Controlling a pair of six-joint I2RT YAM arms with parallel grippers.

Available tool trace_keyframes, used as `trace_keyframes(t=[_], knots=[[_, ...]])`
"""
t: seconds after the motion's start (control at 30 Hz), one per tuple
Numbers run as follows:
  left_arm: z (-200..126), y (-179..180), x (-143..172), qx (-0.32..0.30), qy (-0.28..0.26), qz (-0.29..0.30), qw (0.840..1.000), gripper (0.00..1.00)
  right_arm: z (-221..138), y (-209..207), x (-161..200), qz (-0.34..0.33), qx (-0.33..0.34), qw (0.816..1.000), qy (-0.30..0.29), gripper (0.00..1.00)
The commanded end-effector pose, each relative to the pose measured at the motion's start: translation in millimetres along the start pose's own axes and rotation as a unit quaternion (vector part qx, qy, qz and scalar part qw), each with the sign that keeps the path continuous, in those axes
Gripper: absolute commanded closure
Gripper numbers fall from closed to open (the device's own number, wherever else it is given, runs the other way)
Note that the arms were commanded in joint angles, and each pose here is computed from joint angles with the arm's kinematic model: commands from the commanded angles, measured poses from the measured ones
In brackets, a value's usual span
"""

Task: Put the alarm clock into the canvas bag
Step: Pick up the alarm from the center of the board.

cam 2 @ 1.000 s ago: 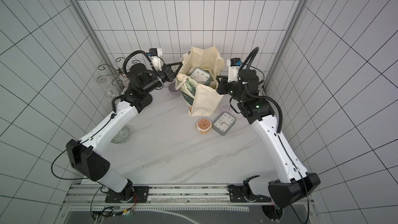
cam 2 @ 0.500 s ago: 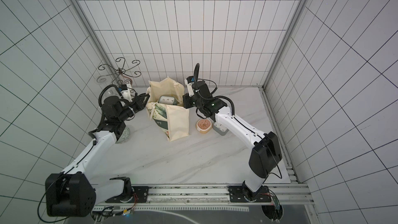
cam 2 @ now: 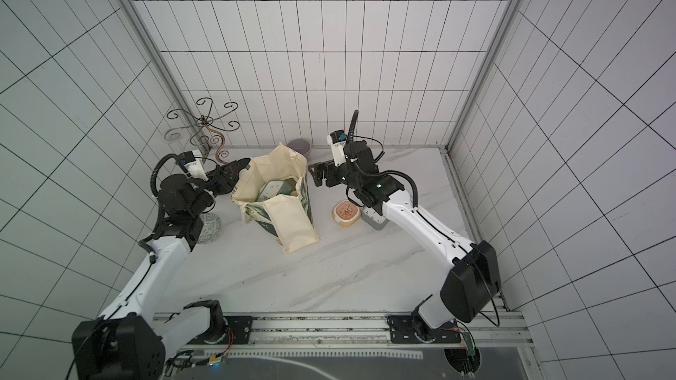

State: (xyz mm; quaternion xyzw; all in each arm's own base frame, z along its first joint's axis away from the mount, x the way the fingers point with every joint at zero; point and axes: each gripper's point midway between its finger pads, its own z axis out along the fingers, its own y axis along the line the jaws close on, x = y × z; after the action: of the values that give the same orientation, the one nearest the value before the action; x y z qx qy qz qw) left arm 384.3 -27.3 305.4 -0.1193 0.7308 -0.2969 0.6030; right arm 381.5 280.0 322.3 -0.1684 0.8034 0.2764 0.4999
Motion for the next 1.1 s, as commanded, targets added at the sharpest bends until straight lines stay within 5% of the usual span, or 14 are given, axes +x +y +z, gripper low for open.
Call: trace_keyframes(t=[0.0,0.23,0.43,0.87,1.07], knots=[[-5.6,-27.5,-23.8,0.044,-0.027,0.009,0.999,0.31,-23.7,-33.9,18.2,0.021,0.012,1.000,0.019,0.00],[-20.4,-118.6,-20.3,0.107,-0.017,0.084,0.991,0.20,-71.0,-143.0,53.0,0.111,0.096,0.989,0.027,0.00],[-27.3,-160.8,13.5,0.170,0.044,0.060,0.983,0.20,-88.3,-210.7,109.3,0.164,0.174,0.969,0.061,0.00],[-17.0,-206.6,122.0,0.235,0.192,0.123,0.945,0.20,-41.0,-277.4,143.3,0.162,0.268,0.942,0.121,0.03],[-19.9,-208.4,139.8,0.237,0.201,0.132,0.941,0.20,4.3,-292.1,153.3,0.130,0.283,0.933,0.179,0.00]])
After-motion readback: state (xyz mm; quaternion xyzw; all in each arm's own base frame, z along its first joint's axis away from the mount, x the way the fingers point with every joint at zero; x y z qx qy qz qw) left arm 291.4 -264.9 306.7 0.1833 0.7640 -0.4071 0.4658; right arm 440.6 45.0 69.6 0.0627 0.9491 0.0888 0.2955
